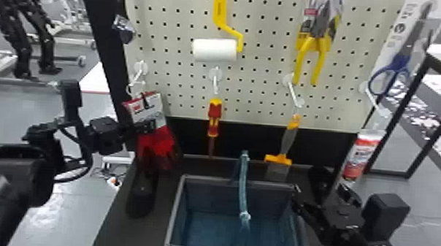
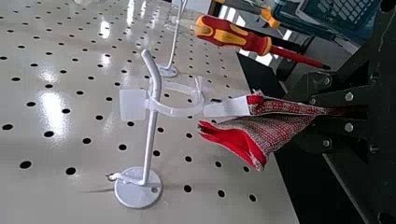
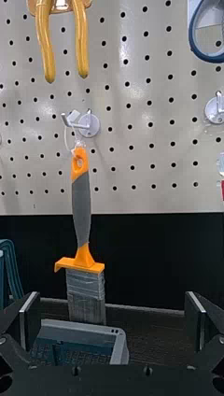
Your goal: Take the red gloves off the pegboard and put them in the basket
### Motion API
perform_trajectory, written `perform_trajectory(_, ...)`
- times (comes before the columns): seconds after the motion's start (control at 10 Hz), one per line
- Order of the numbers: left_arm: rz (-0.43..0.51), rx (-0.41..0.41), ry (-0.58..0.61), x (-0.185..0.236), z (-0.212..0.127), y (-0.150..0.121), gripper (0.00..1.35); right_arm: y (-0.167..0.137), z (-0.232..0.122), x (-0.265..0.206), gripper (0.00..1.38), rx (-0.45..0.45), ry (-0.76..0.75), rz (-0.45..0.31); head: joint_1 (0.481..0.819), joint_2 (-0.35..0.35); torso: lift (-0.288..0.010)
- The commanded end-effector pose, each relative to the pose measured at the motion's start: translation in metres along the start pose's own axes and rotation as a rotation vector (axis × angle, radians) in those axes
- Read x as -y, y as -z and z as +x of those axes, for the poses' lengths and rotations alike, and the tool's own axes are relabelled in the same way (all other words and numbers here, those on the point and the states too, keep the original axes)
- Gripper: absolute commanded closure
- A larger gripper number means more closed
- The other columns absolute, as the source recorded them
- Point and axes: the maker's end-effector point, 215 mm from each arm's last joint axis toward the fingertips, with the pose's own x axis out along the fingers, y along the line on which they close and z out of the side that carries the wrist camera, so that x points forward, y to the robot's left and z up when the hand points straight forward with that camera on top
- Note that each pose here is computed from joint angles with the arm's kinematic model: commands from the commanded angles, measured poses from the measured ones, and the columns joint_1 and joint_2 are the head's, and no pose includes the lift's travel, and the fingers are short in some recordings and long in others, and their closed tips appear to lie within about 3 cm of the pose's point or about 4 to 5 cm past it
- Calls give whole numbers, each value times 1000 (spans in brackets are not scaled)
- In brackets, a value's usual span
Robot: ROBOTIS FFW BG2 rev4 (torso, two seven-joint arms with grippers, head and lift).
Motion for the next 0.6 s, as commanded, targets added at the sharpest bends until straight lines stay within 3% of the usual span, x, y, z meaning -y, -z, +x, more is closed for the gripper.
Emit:
perform_trajectory(0.0, 11, 11, -17, -3, -7, -7, 1216, 0, -1, 0, 137, -1, 0, 0, 549, 0, -100)
perform_trajectory(0.5, 37, 40, -2, 8, 3, -26, 1217, 0, 0, 0, 137, 0, 0, 2, 549, 0, -100)
